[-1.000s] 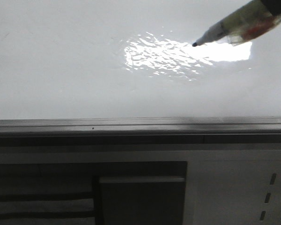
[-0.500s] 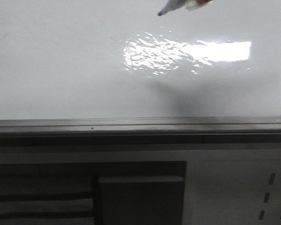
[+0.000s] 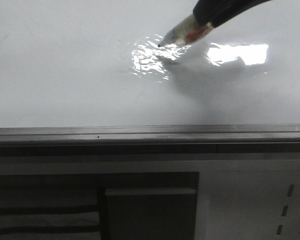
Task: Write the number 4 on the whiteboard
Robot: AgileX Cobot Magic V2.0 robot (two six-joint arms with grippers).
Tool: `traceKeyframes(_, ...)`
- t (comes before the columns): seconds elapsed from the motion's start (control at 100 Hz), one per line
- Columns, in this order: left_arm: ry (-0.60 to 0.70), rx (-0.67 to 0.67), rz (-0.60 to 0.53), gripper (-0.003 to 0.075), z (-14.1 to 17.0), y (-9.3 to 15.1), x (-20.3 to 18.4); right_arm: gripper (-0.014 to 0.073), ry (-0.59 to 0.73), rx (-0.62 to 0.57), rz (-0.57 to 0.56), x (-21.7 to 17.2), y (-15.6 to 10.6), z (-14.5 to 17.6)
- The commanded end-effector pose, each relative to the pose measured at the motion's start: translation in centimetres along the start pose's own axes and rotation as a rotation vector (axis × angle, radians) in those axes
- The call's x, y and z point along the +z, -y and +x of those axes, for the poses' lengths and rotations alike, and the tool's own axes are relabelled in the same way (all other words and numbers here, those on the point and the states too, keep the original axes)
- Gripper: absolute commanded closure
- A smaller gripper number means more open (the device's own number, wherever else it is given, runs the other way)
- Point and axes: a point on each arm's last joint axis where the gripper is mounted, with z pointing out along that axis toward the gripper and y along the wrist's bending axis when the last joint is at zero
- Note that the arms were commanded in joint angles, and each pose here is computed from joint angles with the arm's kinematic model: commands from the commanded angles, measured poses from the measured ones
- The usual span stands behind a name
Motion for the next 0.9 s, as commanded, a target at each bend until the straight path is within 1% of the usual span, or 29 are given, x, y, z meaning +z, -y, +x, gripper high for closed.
traceKeyframes(0.0,0.099,-0.032,-0.034,0.0419,-1.4,-0.4,-0.4,0.0648,0.040,0.018,0.002,0.5,0.1,-0.9)
traceKeyframes(0.07,0.102,-0.032,-0.035,0.0419,-1.5,-0.4,-0.4,0.0648,0.009,0.013,-0.008,1.2,0.0,-0.7)
traceKeyframes(0.16,0.107,-0.032,-0.038,0.0419,-1.5,-0.4,-0.4,0.0648,-0.010,0.019,-0.001,0.8,0.4,-0.5)
traceKeyframes(0.26,0.107,-0.026,-0.042,0.0419,-1.5,-0.4,-0.4,0.0648,-0.040,0.052,0.059,-1.2,2.0,0.0)
traceKeyframes(0.33,0.108,-0.024,-0.044,0.0419,-1.5,-0.5,-0.4,0.0648,-0.044,0.067,0.078,-2.8,2.5,0.3)
traceKeyframes(0.38,0.110,-0.024,-0.045,0.0419,-1.5,-0.5,-0.4,0.0648,-0.036,0.068,0.075,-3.7,2.3,0.3)
traceKeyframes(0.43,0.110,-0.024,-0.045,0.0419,-1.5,-0.5,-0.4,0.0648,-0.009,0.076,0.048,-4.4,1.7,0.1)
traceKeyframes(0.49,0.110,-0.024,-0.045,0.0419,-1.5,-0.5,-0.4,0.0648,0.044,0.042,0.011,-5.1,0.7,-0.3)
traceKeyframes(0.54,0.110,-0.024,-0.045,0.0419,-1.5,-0.5,-0.4,0.0648,0.088,0.025,0.003,-5.3,0.2,-0.8)
traceKeyframes(0.6,0.110,-0.024,-0.045,0.0419,-1.5,-0.5,-0.4,0.0648,0.117,0.017,0.012,-5.2,0.1,-1.1)
traceKeyframes(0.65,0.112,-0.024,-0.046,0.0419,-1.6,-0.5,-0.4,0.0648,0.115,0.021,0.015,-4.8,0.3,-1.1)
traceKeyframes(0.84,0.112,-0.024,-0.046,0.0419,-1.6,-0.5,-0.4,0.0648,0.064,0.039,0.023,-2.3,1.2,-1.0)
traceKeyframes(0.89,0.112,-0.024,-0.046,0.0419,-1.6,-0.5,-0.4,0.0648,0.032,0.042,0.024,-1.3,1.5,-0.8)
